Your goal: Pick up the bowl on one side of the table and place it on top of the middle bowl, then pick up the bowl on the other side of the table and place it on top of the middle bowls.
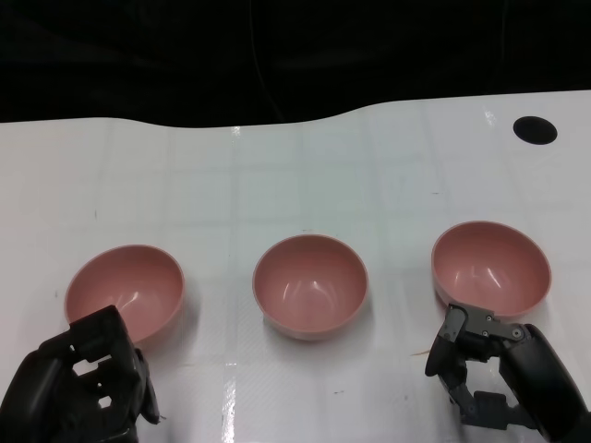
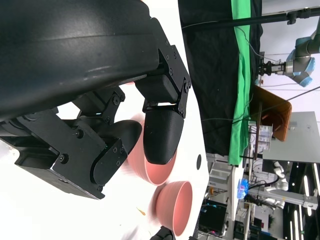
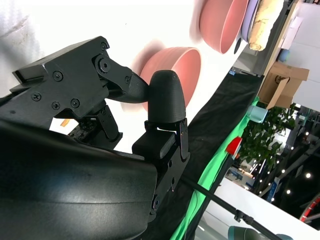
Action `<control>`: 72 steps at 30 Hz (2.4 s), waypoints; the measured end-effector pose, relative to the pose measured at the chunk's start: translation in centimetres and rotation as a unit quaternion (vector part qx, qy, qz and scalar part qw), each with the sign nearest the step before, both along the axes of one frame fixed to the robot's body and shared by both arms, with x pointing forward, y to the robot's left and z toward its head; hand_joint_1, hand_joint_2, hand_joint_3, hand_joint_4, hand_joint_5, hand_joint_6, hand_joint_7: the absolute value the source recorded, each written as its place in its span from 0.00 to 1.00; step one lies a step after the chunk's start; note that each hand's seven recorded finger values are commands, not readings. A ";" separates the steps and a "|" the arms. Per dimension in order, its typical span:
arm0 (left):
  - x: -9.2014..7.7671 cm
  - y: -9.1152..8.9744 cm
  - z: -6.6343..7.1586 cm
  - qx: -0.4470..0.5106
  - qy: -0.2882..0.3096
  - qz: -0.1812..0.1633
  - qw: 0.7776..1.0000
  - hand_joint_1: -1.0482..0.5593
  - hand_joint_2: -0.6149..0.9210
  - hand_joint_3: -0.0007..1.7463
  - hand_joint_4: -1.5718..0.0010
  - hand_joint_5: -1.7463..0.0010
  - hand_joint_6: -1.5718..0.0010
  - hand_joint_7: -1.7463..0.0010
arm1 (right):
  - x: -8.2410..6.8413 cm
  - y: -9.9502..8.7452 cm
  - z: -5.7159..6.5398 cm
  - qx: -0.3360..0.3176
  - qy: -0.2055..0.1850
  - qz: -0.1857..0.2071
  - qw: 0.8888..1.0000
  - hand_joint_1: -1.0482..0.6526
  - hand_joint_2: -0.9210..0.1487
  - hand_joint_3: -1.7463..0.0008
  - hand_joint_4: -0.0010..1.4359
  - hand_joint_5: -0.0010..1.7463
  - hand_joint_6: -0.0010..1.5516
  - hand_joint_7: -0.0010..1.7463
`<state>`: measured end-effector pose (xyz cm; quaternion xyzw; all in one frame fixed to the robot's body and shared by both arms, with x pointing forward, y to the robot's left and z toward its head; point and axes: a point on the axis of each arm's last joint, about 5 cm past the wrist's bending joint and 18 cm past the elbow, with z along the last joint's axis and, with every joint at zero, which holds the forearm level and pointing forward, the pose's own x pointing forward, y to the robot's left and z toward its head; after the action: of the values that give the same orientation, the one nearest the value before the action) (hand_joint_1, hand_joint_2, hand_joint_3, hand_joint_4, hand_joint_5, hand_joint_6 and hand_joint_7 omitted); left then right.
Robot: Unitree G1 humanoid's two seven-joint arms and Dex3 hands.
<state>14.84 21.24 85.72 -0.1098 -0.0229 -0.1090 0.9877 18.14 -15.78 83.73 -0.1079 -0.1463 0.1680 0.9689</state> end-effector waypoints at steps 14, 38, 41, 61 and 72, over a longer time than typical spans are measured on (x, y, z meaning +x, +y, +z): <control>0.0 0.0 0.0 0.000 -0.001 0.000 1.000 0.65 0.70 0.79 0.43 0.00 0.50 0.02 | -0.3 -0.4 0.1 -0.041 -0.131 0.018 0.990 0.30 0.00 0.72 0.60 0.55 0.60 0.27; 0.0 0.0 -0.2 0.000 -0.007 -0.007 1.000 0.64 0.70 0.79 0.43 0.00 0.50 0.02 | 1.2 -0.8 -0.8 -0.244 -0.257 -0.160 0.921 0.01 0.00 0.88 0.00 0.00 0.00 0.00; 0.0 0.0 -0.2 0.000 -0.008 -0.007 1.000 0.64 0.69 0.79 0.43 0.00 0.50 0.02 | 1.5 -0.7 -0.8 -0.293 -0.254 -0.187 0.903 0.00 0.00 0.88 0.00 0.00 0.00 0.00; 0.0 -0.3 0.1 -0.009 -0.012 -0.005 1.000 0.65 0.70 0.79 0.43 0.00 0.50 0.02 | 2.2 -2.0 2.0 -0.447 -0.131 -0.159 0.871 0.05 0.00 0.97 0.33 0.09 0.21 0.04; 0.2 -0.7 0.1 -0.011 -0.007 -0.005 1.000 0.65 0.70 0.78 0.43 0.00 0.51 0.01 | 3.6 -2.2 2.3 -0.487 -0.105 -0.126 0.858 0.06 0.00 0.95 0.35 0.06 0.25 0.03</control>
<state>15.00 20.53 85.82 -0.1198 -0.0308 -0.1143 0.9857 21.79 -18.01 86.07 -0.6005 -0.1316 0.0822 0.7845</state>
